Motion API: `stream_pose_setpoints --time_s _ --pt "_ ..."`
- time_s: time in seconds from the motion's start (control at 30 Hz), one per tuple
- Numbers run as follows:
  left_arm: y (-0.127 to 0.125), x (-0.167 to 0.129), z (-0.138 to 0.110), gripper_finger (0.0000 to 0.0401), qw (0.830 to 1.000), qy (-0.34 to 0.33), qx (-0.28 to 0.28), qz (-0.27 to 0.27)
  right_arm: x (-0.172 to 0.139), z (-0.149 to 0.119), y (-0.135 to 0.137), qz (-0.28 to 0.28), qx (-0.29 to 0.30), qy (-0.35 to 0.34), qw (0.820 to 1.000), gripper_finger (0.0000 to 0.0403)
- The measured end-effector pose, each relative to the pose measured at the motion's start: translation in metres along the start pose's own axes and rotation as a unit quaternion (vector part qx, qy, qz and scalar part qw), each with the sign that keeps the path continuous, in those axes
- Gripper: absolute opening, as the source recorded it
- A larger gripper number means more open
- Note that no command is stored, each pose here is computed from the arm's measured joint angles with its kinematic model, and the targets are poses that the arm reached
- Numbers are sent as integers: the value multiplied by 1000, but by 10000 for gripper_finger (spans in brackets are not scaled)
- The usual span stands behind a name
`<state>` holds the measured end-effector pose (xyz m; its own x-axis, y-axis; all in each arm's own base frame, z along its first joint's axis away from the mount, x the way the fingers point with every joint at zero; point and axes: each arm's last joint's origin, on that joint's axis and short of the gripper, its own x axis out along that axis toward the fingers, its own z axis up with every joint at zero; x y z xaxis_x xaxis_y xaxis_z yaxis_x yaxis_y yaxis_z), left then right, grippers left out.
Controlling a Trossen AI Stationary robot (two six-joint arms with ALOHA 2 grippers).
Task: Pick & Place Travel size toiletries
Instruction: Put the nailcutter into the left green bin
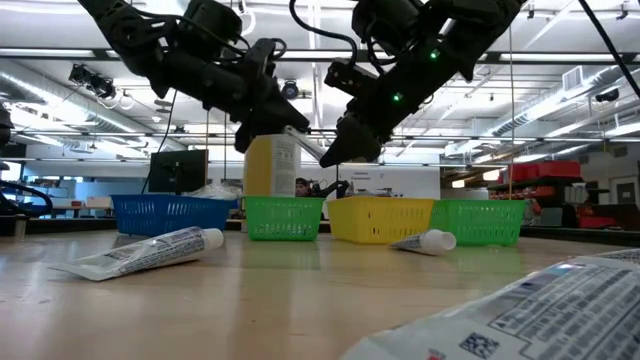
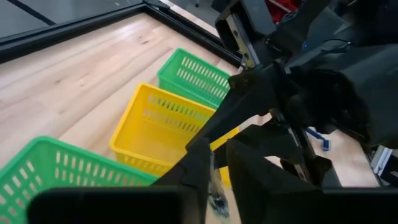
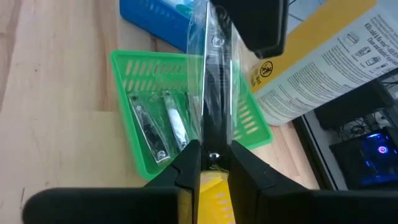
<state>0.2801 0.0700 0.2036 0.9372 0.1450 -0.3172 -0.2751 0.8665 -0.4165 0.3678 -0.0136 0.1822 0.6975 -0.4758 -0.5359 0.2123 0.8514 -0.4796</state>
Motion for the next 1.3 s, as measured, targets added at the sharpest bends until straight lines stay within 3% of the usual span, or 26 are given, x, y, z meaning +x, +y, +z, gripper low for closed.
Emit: stream_pose_setpoints --time_s 0.17,0.3,0.73,0.97,1.13,1.3 --pt "0 0 0 17 1000 2 -1 4 0 1 -1 -11 2 -4 1000 56" --pt "1 0 0 13 1000 -3 -4 15 0 1 -1 -13 2 -3 1000 56" --pt "4 0 -4 125 999 15 7 28 0 1 -3 -46 8 2 999 56" --pt "4 0 -4 157 999 14 16 28 0 1 -3 -37 7 0 999 56" --pt "4 0 -4 149 999 15 19 28 0 2 -3 -37 6 -1 999 56" --pt "3 0 -4 110 999 22 29 13 0 2 -2 -35 3 -1 999 56"
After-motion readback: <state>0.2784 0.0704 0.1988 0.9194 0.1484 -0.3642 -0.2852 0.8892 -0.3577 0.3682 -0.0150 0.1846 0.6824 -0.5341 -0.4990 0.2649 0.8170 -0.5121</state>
